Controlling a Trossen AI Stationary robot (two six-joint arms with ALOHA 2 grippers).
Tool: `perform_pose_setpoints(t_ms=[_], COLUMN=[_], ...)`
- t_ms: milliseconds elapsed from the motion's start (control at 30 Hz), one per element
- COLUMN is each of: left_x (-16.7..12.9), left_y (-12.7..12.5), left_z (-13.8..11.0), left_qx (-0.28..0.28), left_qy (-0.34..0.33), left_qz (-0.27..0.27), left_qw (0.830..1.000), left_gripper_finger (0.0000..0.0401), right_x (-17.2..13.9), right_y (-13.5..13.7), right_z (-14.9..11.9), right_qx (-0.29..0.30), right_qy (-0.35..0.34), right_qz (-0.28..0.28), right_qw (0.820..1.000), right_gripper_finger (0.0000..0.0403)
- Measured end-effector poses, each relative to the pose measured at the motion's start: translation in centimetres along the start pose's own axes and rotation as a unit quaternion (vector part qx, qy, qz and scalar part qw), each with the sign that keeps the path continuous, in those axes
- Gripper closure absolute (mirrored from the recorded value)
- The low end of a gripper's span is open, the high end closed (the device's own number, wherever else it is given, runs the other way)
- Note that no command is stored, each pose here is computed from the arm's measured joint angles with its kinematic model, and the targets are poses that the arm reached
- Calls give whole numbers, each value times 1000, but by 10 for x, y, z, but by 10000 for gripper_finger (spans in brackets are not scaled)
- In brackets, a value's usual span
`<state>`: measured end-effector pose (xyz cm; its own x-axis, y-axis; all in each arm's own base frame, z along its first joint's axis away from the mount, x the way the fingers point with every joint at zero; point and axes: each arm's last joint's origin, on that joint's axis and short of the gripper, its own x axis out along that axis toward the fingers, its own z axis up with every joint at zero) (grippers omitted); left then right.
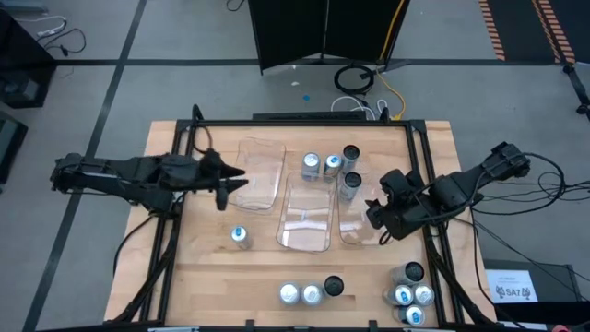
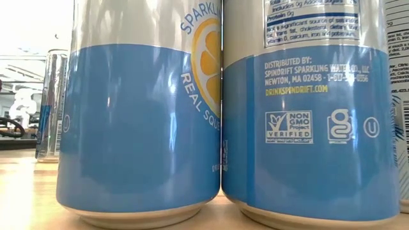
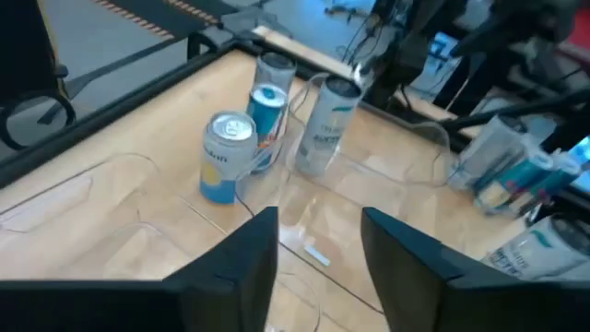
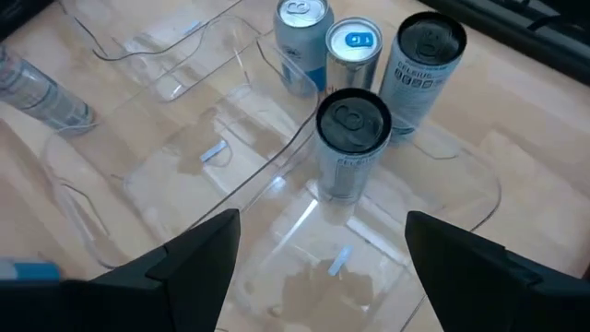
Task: Sort soda cans
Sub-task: Put the middle left blue soda can into the left transparent bin
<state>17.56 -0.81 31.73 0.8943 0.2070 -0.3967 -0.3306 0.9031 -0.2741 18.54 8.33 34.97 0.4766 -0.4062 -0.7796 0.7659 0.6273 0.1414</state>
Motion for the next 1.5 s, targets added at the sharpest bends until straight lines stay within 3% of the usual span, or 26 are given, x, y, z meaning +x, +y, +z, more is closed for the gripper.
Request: perform_pose_setpoints(t_ms=[133, 400, 700, 833, 1000, 1267, 1500], left_x=[18, 33, 28, 28, 27, 26, 21], left_y=[-4, -9, -11, -10, -14, -15, -23], left_z=[-4, -7, 9, 5, 4, 0, 9], left_qx=[5, -5, -67, -105, -109, -162, -135], left_qy=[15, 33, -45, -12, 21, 60, 21], left_qz=[17, 0, -13, -36, -101, -118, -163], left_qw=[1000, 999, 997, 994, 989, 978, 977], left_gripper_finger=[198, 193, 175, 125, 85, 80, 80], right_x=[-2, -2, -2, -2, -2, -2, -2], right_y=[1, 1, 1, 1, 1, 1, 2], right_z=[-2, -3, -2, -2, -2, -2, -2], right_qx=[2, -6, -8, -11, -13, -24, -29], right_qy=[1, -2, -11, -11, -11, -12, -14], right_qz=[4, 6, 4, 4, 4, 5, 10], right_qw=[1000, 1000, 1000, 1000, 1000, 1000, 999], right_gripper_finger=[101, 101, 101, 101, 101, 101, 101])
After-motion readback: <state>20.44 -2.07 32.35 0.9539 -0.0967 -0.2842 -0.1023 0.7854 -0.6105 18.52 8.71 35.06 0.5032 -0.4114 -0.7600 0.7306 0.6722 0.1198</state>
